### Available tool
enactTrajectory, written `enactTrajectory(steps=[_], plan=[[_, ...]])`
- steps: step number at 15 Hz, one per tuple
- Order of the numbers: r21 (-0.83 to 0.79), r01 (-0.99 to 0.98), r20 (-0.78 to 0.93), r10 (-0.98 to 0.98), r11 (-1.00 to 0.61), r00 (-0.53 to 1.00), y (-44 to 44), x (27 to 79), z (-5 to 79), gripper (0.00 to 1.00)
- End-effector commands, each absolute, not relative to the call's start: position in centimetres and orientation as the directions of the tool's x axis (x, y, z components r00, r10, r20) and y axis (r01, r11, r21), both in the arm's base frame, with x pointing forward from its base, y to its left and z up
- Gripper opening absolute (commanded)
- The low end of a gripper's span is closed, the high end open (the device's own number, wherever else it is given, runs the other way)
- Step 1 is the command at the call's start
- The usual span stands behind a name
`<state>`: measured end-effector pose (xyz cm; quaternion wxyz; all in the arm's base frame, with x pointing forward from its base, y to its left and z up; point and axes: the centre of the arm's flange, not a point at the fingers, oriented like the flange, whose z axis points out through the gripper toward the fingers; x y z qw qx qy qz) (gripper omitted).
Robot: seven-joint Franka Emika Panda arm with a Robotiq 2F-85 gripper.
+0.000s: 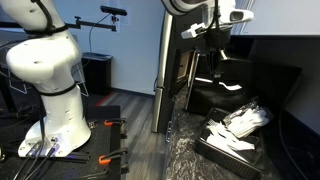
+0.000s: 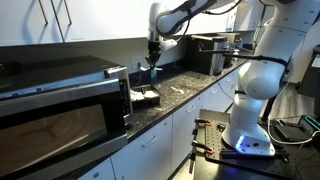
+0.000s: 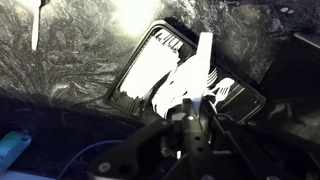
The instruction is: Pick up the white fork from the top of the microwave and place it on the black cutlery tray
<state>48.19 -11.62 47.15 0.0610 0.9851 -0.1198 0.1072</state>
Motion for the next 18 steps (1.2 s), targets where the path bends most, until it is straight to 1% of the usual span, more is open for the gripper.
enactTrajectory(steps=[1,4,5,9,10,18], plan=[[0.07,-0.307,0.202,-0.288,-0.949,0.936,-11.6,51.1,46.2,0.03],[0.053,-0.235,0.182,-0.222,-0.971,0.958,-11.3,51.3,47.1,0.03],[0.071,-0.265,0.193,-0.247,-0.962,0.95,-11.4,50.7,45.5,0.11],[0.063,-0.25,0.198,-0.233,-0.966,0.952,-11.3,51.1,46.3,0.11],[0.063,-0.25,0.199,-0.233,-0.966,0.952,-11.3,51.1,46.3,0.03],[-0.008,-0.367,0.211,-0.36,-0.93,0.909,-13.2,53.6,41.3,0.03]])
